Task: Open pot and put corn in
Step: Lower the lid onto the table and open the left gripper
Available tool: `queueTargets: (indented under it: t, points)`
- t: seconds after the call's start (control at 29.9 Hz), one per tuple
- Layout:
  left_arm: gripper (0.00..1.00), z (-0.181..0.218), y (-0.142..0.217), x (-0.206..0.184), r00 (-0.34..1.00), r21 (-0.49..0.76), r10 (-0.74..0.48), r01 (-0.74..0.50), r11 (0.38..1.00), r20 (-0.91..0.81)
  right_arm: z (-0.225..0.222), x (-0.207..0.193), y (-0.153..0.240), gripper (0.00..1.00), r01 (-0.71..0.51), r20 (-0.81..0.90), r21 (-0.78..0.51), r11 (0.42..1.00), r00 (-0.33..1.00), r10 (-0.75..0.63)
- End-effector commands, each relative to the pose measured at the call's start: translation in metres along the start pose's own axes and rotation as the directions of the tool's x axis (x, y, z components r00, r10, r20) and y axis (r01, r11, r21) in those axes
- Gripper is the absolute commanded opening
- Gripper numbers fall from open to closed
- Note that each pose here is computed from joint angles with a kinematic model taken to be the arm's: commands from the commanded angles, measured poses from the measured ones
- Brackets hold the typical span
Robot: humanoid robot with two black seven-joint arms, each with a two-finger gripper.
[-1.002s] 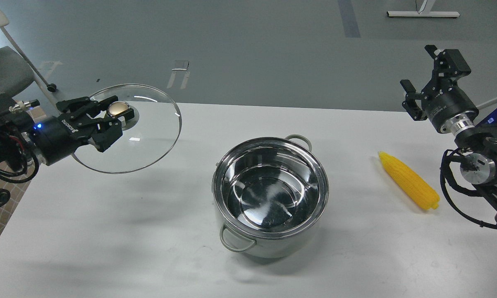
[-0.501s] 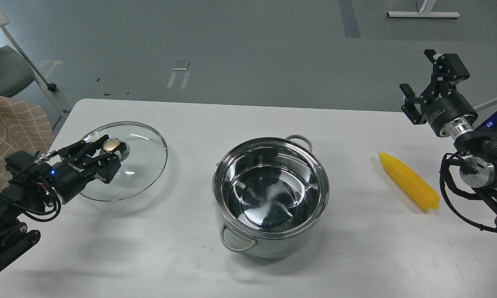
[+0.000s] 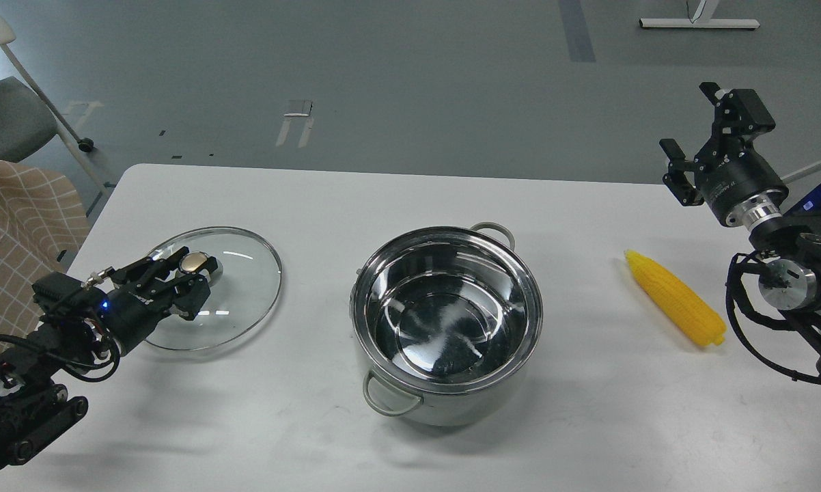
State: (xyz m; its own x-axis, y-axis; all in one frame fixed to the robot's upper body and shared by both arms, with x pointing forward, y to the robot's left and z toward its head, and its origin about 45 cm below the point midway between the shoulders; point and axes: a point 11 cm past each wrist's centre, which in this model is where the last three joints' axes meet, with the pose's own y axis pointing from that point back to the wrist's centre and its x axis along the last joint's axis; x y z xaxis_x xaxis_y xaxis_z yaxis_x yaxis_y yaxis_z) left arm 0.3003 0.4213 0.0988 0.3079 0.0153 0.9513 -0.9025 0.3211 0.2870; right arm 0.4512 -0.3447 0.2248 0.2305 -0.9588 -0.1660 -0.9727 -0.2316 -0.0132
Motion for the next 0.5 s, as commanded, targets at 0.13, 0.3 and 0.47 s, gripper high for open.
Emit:
queueTargets:
  t: [0.13, 0.3, 0.47]
  points:
    - [0.18, -0.0011, 0.0016, -0.0033, 1.0, 0.007, -0.007, 0.007, 1.0, -0.003, 0.0, -0.0001, -0.0001, 1.0, 0.0, 0.0, 0.0, 1.0, 1.0, 0.0]
    - [0.31, -0.0014, 0.0023, -0.0044, 1.0, 0.009, -0.009, 0.009, 1.0, -0.004, 0.0007, 0.0006, 0.0005, 1.0, -0.002, 0.0, -0.001, 1.0, 1.0, 0.002]
    - [0.36, -0.0003, 0.0057, -0.0117, 1.0, 0.012, -0.022, 0.023, 1.0, -0.013, 0.0007, 0.0011, 0.0005, 1.0, -0.003, -0.001, -0.002, 1.0, 1.0, 0.003]
